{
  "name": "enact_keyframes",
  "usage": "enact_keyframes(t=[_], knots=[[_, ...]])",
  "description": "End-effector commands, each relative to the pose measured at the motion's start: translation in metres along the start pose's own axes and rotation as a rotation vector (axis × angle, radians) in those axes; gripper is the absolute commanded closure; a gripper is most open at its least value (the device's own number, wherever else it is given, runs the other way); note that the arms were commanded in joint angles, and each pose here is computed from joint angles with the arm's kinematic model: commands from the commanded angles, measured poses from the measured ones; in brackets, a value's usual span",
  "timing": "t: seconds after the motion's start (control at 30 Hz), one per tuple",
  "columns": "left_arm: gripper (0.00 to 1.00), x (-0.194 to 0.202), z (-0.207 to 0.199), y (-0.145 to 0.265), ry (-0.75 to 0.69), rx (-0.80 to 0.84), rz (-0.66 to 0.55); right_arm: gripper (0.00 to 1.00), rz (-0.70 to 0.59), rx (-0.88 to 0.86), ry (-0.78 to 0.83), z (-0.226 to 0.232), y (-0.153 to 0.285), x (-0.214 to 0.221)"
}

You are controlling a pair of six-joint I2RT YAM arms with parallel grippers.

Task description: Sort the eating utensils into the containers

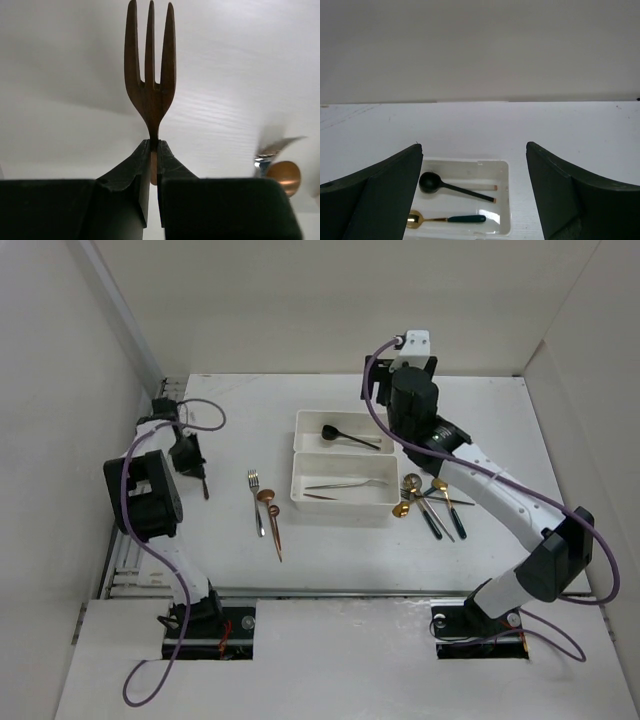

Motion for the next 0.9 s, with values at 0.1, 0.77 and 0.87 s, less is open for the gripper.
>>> enact_keyframes(t=[0.1,0.77,0.87], knots=[[1.00,-0.053,-0.104,0.079,-0.567,0.042,-0.333,0.11,-0.116,0.022,-0.087,-0.031,0.000,-0.030],[0.83,0.098,-0.357,0.078,-1.531,0.262,-0.424,0.11,-0.138,0.098,-0.124,-0.108,0.019,-0.014],[0.67,0.103,-0.354,0.072,-1.567,0.243,-0.396,0.11,-0.137,0.110,-0.122,-0.116,0.022,-0.011]])
Point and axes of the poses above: each gripper's point midway between its finger pads, its own y axis back along the fingers, its own z axis along the line the jaws close on, x = y × z, the point moved 2 cm from there along y, back along the fingers, and after that the axes turned 2 degrees about -y, right-handed, at the moved point
